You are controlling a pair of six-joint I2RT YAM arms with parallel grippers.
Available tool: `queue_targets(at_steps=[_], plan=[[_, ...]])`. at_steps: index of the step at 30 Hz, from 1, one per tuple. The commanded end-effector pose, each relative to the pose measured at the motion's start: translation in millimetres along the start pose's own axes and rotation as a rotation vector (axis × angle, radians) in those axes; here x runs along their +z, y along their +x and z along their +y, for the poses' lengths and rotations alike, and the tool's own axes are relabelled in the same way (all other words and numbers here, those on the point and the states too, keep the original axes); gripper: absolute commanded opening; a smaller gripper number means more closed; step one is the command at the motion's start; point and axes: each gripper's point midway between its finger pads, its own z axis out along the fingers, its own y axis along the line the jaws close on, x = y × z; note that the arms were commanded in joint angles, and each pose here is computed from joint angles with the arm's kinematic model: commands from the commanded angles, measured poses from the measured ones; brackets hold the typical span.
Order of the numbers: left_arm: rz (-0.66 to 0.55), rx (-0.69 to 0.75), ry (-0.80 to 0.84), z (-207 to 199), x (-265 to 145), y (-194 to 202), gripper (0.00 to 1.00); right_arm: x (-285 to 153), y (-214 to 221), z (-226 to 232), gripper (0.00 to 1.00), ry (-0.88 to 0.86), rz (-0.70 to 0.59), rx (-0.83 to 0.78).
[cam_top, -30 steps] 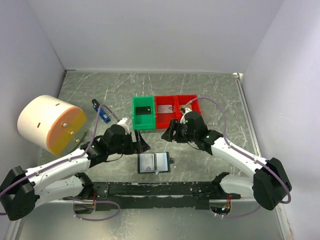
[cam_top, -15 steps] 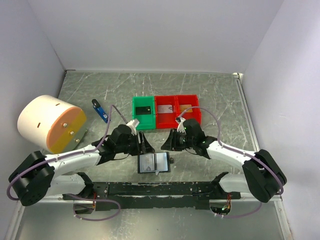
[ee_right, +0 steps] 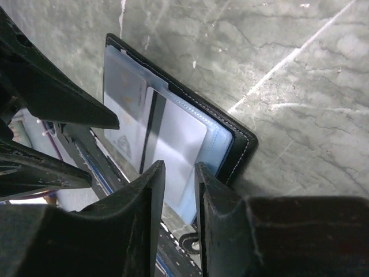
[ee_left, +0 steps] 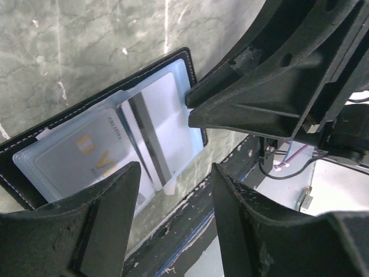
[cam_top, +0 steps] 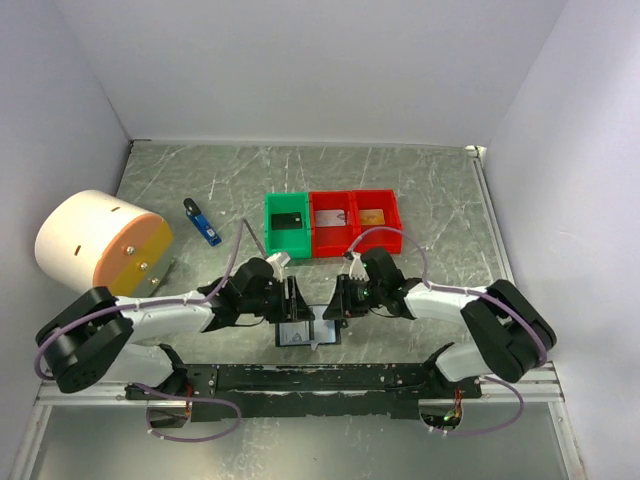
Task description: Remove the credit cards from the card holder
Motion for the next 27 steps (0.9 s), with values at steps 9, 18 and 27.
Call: queue_targets(at_steps=[9, 18, 27], plan=[[0.020, -0.013, 0.019, 5.2, 29.6, 3.9, 0.54, 7.7, 22.9, -41.8, 0.28, 0.141, 0.079, -0.011], [0.000, -0.052, 0.030, 10.0, 29.0, 7.2, 0.42, 5.1, 29.3, -51.5, 0.28, 0.184, 0.099, -0.012], [-0.025, -0.070, 0.058, 4.6, 24.0, 6.6, 0.25, 1.2, 25.1, -49.7, 0.28, 0.195, 0.077, -0.016]])
